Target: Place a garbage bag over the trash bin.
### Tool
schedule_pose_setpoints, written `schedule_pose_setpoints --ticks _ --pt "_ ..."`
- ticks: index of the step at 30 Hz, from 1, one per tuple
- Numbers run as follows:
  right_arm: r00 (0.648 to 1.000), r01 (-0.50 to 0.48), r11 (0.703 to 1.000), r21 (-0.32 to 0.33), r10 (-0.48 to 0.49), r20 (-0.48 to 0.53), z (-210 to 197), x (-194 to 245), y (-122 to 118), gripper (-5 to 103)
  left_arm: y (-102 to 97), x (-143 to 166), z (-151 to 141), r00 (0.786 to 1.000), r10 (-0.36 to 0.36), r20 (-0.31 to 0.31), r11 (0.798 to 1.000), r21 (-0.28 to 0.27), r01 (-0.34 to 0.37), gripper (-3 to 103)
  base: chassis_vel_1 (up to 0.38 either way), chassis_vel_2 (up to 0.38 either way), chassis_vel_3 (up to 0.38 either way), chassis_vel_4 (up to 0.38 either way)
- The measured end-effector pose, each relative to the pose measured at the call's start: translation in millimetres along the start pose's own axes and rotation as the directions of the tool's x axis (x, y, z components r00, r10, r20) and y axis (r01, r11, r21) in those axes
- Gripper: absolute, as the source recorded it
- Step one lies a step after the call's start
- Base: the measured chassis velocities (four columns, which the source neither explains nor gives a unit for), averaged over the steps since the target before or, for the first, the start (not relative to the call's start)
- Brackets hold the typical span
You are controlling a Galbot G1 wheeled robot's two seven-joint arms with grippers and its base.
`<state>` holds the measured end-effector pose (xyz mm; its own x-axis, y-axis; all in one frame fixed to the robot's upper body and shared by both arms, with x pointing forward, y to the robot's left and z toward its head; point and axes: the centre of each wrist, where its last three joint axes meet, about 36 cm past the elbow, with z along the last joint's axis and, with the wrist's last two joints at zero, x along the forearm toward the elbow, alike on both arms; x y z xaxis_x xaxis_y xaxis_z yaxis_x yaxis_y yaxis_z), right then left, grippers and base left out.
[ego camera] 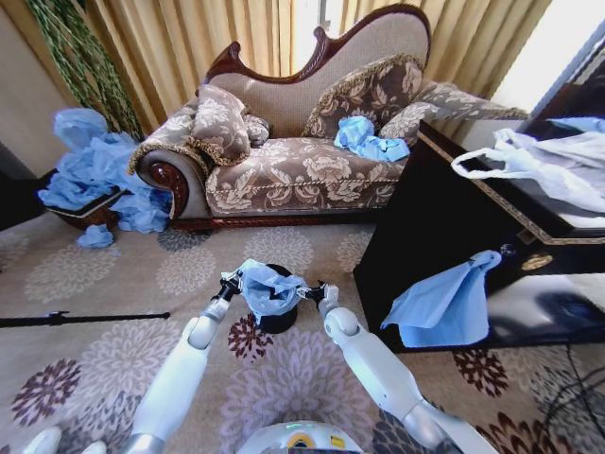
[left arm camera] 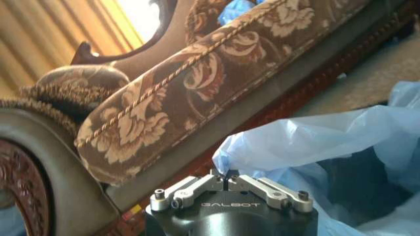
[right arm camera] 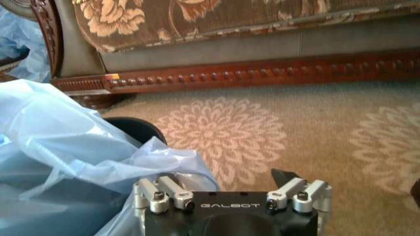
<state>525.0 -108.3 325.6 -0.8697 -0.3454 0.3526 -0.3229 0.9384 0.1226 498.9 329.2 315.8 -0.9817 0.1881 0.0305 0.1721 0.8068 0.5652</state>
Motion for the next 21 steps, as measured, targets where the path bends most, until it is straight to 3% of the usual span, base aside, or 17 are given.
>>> schedule_pose_setpoints --ticks 1,3,10,12,16,18,21 --pt "1.000 -0.001 1.000 0.003 0.001 0.005 -1.7 1.3 -2.0 83 1.8 -3.8 -3.6 1.000 -0.005 -0.010 1.000 0.027 0.006 0 0.000 0.000 0.000 0.000" --pt "1.000 -0.002 1.000 0.004 0.002 0.007 -2.2 1.8 -3.0 83 2.7 -5.5 -5.3 1.000 -0.007 -0.014 0.999 0.039 0.007 0 0.000 0.000 0.000 0.000" --pt "1.000 -0.001 1.000 0.002 0.000 0.018 -9.5 0.2 -5.4 50 11.3 -19.7 -9.1 0.999 -0.010 -0.035 0.994 0.106 0.014 0 0.000 0.000 0.000 0.000" --pt "1.000 -0.001 1.000 0.002 0.001 0.018 -10.3 -1.9 -5.4 50 12.3 -21.7 -8.2 0.999 -0.011 -0.037 0.994 0.109 0.015 0 0.000 0.000 0.000 0.000" --pt "1.000 0.000 1.000 0.009 0.000 0.026 -15.8 -10.1 -5.5 29 13.7 -32.8 -1.6 0.998 -0.005 -0.057 0.989 0.146 0.014 0 0.000 0.000 0.000 0.000" --pt "1.000 0.001 1.000 0.010 -0.001 0.026 -16.3 -10.4 -5.4 29 13.7 -33.9 -1.1 0.998 -0.005 -0.059 0.989 0.149 0.014 0 0.000 0.000 0.000 0.000" --pt "1.000 0.009 1.000 0.014 -0.009 0.028 -19.4 -12.4 -4.6 13 14.4 -43.6 3.1 0.997 0.005 -0.075 0.985 0.173 0.008 0 0.000 0.000 0.000 0.000"
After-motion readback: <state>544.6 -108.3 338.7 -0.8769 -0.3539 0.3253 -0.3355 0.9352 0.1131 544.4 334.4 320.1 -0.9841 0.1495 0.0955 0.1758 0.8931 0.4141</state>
